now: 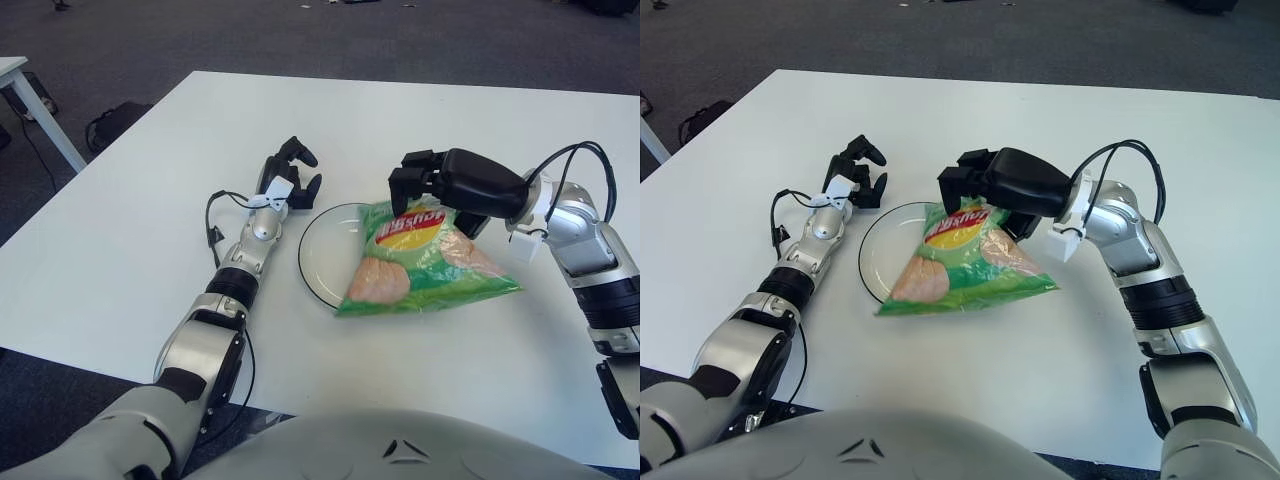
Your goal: Put the snack into the plate.
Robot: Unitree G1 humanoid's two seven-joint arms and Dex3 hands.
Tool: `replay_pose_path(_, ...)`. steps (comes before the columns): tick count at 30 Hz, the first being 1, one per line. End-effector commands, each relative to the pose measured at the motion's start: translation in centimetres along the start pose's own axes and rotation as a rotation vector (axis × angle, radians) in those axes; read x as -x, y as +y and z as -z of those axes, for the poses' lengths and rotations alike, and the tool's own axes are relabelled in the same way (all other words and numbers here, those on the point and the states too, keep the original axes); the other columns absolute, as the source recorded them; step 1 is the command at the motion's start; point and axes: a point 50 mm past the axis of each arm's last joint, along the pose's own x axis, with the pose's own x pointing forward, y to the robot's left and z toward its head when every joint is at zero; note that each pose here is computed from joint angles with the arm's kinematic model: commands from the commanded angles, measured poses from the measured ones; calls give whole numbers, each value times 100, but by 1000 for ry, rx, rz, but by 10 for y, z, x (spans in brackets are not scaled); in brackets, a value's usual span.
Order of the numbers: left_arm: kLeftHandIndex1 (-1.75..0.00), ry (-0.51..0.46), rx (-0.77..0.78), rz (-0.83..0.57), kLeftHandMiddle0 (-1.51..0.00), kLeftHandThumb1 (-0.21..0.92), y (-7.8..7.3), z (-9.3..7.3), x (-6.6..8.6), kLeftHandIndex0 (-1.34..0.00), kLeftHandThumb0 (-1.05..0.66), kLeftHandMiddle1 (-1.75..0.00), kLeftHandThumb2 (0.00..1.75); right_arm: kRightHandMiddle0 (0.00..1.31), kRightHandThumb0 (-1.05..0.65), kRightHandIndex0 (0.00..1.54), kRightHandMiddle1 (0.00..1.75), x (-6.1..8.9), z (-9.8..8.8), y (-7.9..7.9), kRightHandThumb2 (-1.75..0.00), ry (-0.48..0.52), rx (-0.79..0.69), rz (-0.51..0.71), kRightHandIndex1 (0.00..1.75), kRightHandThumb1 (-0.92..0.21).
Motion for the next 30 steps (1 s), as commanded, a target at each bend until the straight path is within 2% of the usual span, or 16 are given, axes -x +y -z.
replay_pose_path(1,-175,180,-36,65,-118,31,-18,42,40,-62,-48,-175,132,1,-34,1,91,2,1,-5,-110,-25,62,-46,49,-41)
replay_pose_path(3,-175,176,-55,67,-120,30,-18,42,40,-62,-49,-175,133,0,-39,0,72,6,4,-2,-104,-29,98,-74,22,-49)
replay_pose_path(8,-175,189,-45,79,-123,29,-21,42,41,-63,-49,-175,134,0,-47,0,48,10,7,-1,-91,-39,137,-93,4,-60)
replay_pose_path(13,-175,202,-32,79,-126,28,-24,41,41,-64,-50,-175,136,0,-56,0,32,12,10,-1,-78,-45,154,-106,1,-70)
replay_pose_path(21,-175,210,-19,93,-127,27,-26,38,41,-65,-50,-175,137,0,-72,0,17,15,12,-2,-53,-41,163,-141,0,-87)
replay_pose_path(30,-175,215,-17,105,-127,30,-27,35,41,-63,-49,-175,134,0,-85,0,10,17,18,-10,-42,-4,126,-160,0,-92)
